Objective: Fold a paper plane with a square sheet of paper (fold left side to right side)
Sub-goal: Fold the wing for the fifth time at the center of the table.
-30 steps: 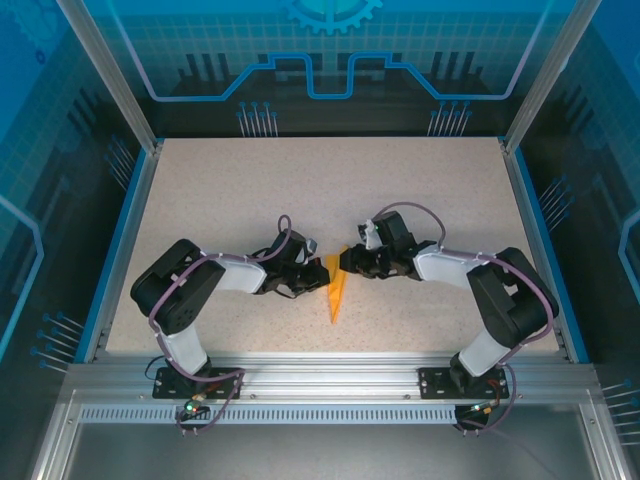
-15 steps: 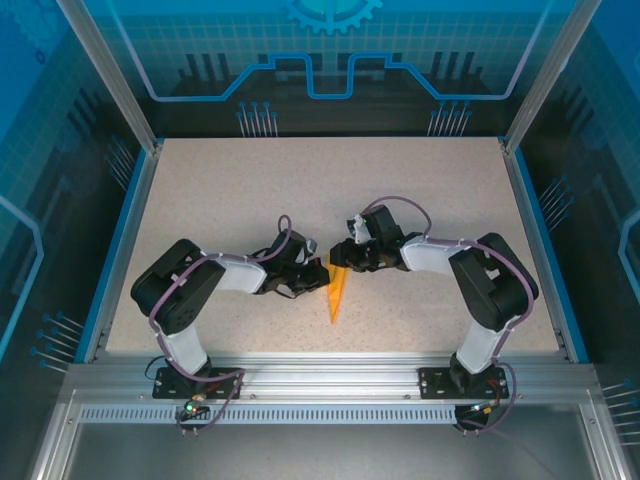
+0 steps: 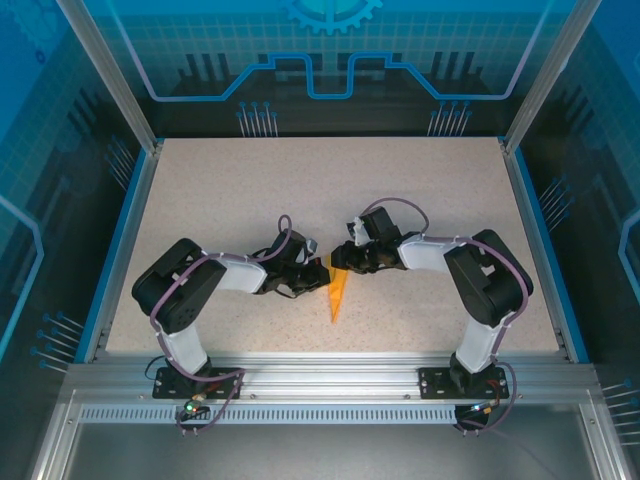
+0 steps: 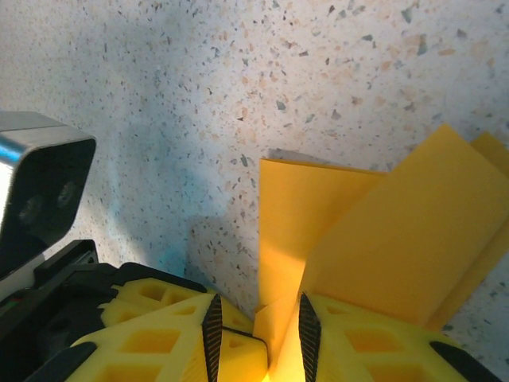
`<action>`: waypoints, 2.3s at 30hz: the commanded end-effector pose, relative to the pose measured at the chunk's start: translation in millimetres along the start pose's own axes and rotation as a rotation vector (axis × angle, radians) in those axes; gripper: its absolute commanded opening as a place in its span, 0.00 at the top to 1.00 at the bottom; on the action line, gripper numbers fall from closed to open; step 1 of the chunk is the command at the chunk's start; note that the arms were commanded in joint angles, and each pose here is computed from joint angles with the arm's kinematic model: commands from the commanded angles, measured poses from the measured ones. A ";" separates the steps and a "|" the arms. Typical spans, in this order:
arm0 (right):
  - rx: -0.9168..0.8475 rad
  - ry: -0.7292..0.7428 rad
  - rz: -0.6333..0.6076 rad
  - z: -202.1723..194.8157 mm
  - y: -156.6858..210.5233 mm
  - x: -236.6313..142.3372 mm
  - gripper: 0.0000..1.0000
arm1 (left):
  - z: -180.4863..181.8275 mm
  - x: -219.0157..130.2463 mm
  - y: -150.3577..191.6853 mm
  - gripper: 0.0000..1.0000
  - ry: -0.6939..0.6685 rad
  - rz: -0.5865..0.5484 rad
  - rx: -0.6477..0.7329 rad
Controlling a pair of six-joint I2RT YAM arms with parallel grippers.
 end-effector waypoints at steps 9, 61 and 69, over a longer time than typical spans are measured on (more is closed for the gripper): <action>0.007 0.050 0.041 -16.0 4.7 9.5 0.66 | 30.4 8.1 3.8 1.00 -0.096 0.011 -0.052; 0.117 0.153 0.171 -53.9 50.6 14.6 0.67 | -25.5 6.4 70.6 0.79 0.028 0.203 0.006; 0.108 0.165 0.174 -53.9 49.4 13.4 0.67 | -10.4 9.1 72.2 0.80 -0.013 0.183 -0.029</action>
Point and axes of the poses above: each hand's point on the last joint's axis, 136 mm out from that joint toward the fingers, its own x axis out along the fingers, its own z axis along the line the jaws close on, y = z × x, the point moved 2 cm from there along -x, back along the fingers, and after that the axes turned 9 degrees about -x, right-handed, at the moved point
